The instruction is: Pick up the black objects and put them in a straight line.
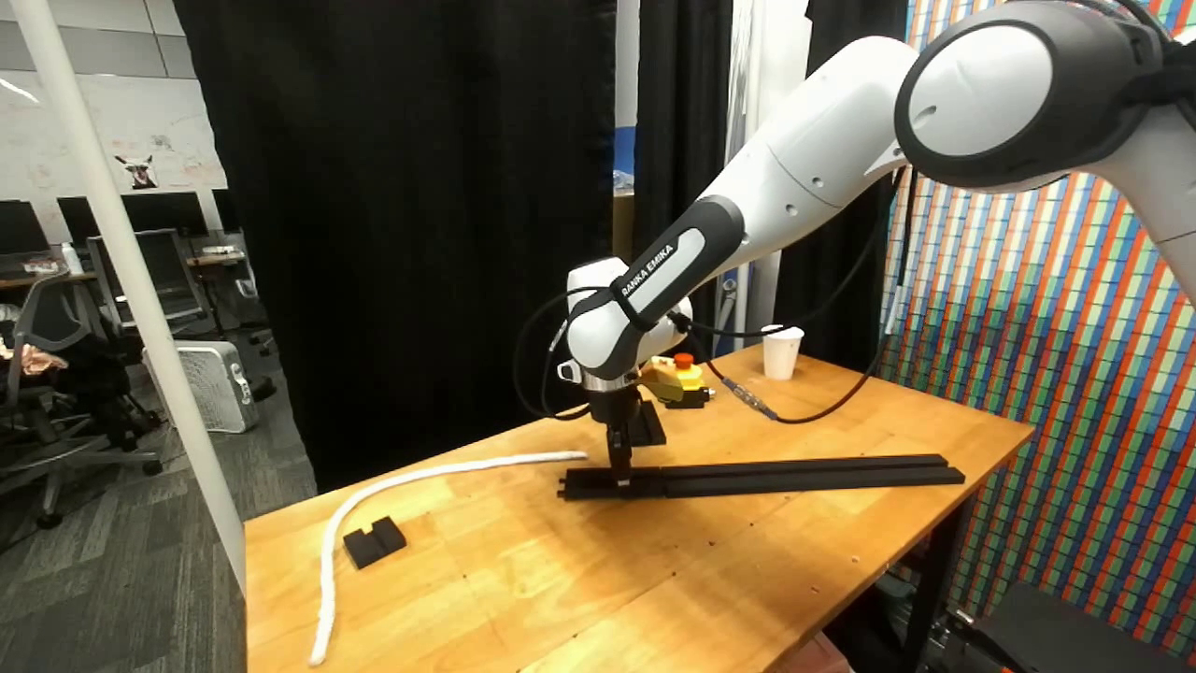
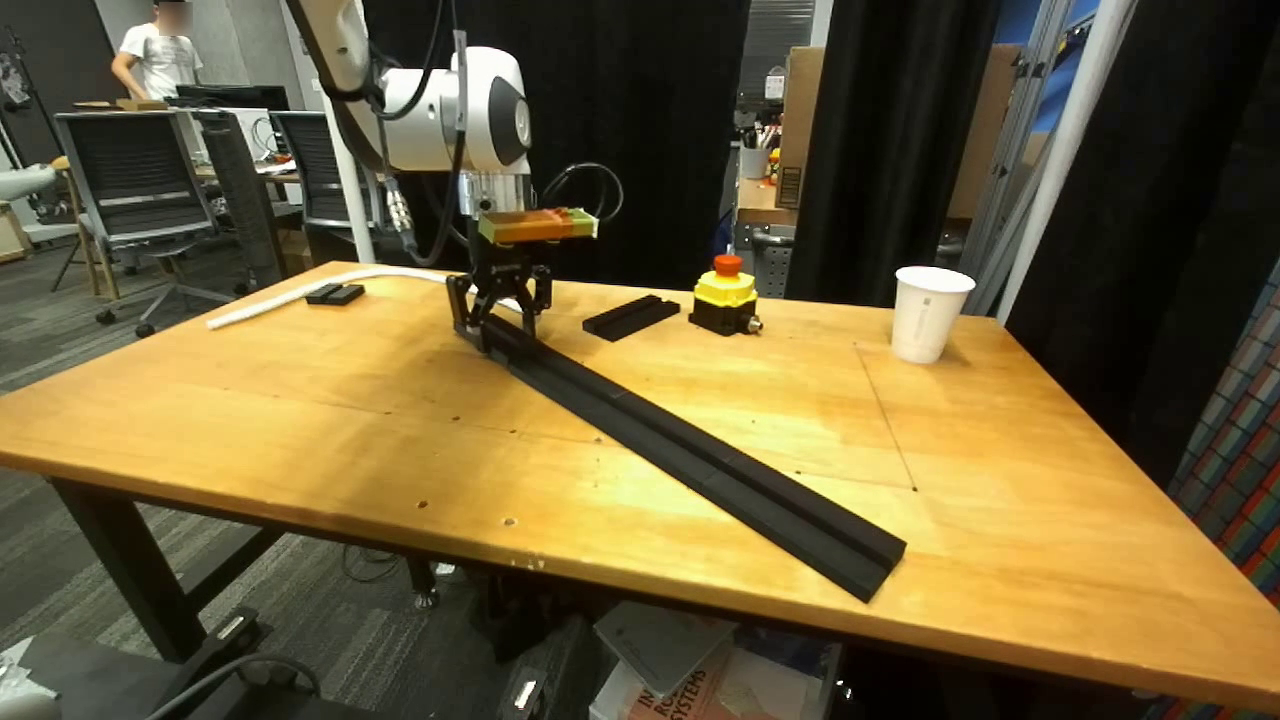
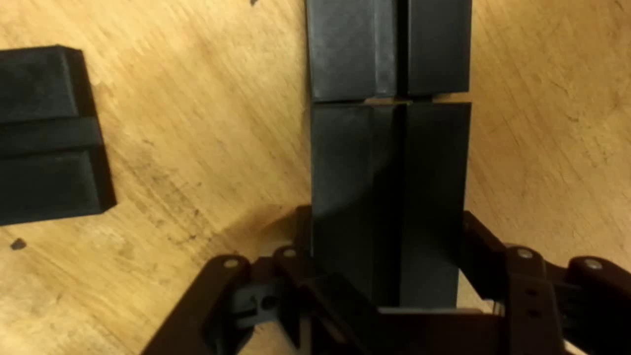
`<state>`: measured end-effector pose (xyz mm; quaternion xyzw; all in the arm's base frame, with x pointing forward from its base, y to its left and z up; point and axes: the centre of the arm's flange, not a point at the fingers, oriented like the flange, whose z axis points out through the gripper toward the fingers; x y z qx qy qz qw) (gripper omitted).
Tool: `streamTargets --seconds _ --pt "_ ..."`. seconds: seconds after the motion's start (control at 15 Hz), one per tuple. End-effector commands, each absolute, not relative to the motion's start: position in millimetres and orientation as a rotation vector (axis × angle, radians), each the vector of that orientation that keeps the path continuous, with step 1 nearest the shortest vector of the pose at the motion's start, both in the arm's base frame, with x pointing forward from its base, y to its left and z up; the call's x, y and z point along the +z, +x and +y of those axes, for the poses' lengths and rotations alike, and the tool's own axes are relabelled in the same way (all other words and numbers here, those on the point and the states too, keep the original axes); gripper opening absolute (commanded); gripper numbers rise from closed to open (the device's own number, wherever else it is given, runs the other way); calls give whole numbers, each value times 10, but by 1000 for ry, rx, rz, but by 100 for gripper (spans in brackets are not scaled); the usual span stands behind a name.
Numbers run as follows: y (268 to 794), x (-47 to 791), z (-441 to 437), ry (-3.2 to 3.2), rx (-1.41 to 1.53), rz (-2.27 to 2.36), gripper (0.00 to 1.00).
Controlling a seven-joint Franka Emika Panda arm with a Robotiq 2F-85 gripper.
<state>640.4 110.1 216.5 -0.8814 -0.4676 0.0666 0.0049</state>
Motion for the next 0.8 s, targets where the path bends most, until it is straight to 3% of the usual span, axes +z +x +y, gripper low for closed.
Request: streamTargets --seconds 0.0,0.73 --pt "6268 2084 1066 -2811 178 -1441 46" --pt "6131 2103 1011 -2739 186 -1622 46"
